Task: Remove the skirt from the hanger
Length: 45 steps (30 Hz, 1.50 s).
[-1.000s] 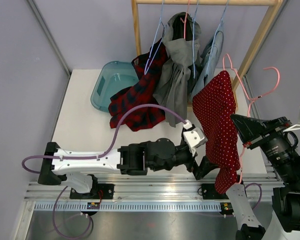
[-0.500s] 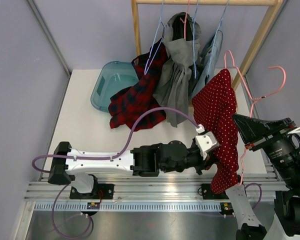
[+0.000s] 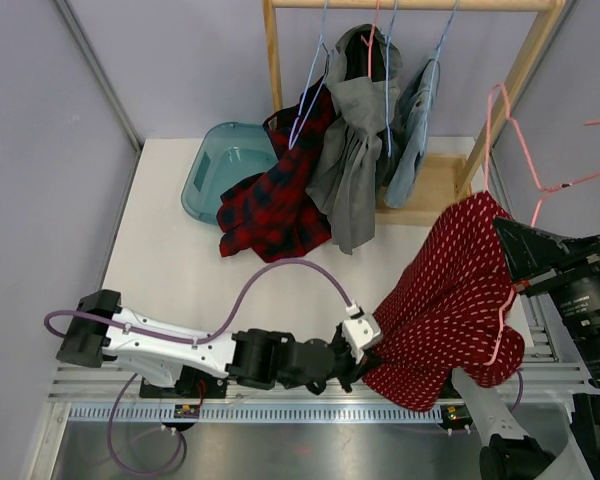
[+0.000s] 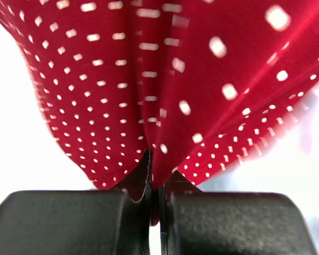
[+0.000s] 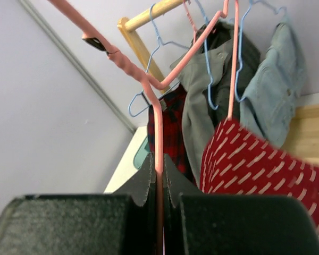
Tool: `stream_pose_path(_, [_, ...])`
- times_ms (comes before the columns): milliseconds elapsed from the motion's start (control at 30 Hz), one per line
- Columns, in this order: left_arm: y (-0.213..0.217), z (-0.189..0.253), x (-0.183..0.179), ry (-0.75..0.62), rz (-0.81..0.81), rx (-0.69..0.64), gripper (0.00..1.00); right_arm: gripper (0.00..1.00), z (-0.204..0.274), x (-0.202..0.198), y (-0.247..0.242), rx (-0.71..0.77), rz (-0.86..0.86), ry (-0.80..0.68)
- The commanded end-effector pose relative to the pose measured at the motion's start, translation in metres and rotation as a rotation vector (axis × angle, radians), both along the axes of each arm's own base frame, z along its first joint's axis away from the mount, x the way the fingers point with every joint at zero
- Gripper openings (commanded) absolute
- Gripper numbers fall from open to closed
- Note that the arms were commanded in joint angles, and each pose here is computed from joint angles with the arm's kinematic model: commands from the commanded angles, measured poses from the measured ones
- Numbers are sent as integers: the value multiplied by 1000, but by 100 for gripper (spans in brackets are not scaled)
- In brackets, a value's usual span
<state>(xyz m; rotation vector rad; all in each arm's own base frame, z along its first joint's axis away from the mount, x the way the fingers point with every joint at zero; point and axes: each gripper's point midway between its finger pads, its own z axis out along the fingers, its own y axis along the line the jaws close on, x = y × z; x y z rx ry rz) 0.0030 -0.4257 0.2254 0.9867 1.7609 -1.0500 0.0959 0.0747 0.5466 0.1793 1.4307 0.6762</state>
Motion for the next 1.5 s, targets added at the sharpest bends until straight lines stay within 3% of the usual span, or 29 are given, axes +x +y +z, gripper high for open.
stream_pose_path(0, [31, -82, -20, 104, 82, 156, 0, 0, 41, 5, -30, -49, -171, -137])
stream_pose_path(133, [50, -121, -40, 160, 112, 212, 0, 0, 34, 17, -43, -69, -242, -90])
stream_pose_path(267, [66, -117, -36, 143, 188, 233, 0, 0, 3, 46, -46, -93, -244, 38])
stream_pose_path(367, [88, -75, -12, 37, 272, 260, 0, 0, -33, 75, -42, -108, -206, 147])
stream_pose_path(433, [93, -11, 1, 5, 306, 176, 0, 0, -51, 92, -39, -113, -184, 187])
stream_pose_path(467, [111, 3, 18, -71, 358, 209, 0, 0, -61, 102, -38, -106, -173, 214])
stream_pose_path(633, [161, 137, 71, -266, 513, 104, 0, 0, -54, 138, -40, -95, -179, 186])
stream_pose_path(833, [232, 246, 151, -443, 740, 28, 0, 0, -45, 175, -34, -96, -134, 155])
stream_pose_path(900, [255, 298, 165, -462, 803, -110, 0, 0, -51, 182, -33, -93, -131, 159])
stream_pose_path(1000, [287, 355, 192, -601, 964, -169, 0, 0, -62, 188, -32, -92, -124, 174])
stream_pose_path(1033, [302, 369, 201, -696, 1026, -119, 0, 0, -65, 189, -32, -89, -123, 176])
stream_pose_path(1067, [310, 395, 203, -723, 1078, -215, 0, 0, -73, 193, -32, -89, -123, 193])
stream_pose_path(1133, [319, 427, 223, -815, 1173, -214, 0, 0, -77, 193, -32, -87, -119, 200])
stream_pose_path(1200, [294, 429, 258, -851, 1191, -139, 0, 0, -84, 193, -31, -87, -111, 210])
stream_pose_path(1233, [322, 455, 265, -855, 1283, -199, 0, 0, -86, 193, -29, -86, -105, 213])
stream_pose_path(1300, [312, 460, 290, -891, 1264, -167, 0, 0, -90, 193, -28, -101, -92, 218])
stream_pose_path(1467, [310, 443, 401, -922, 1382, -109, 0, 0, -95, 191, -33, -143, -115, 225])
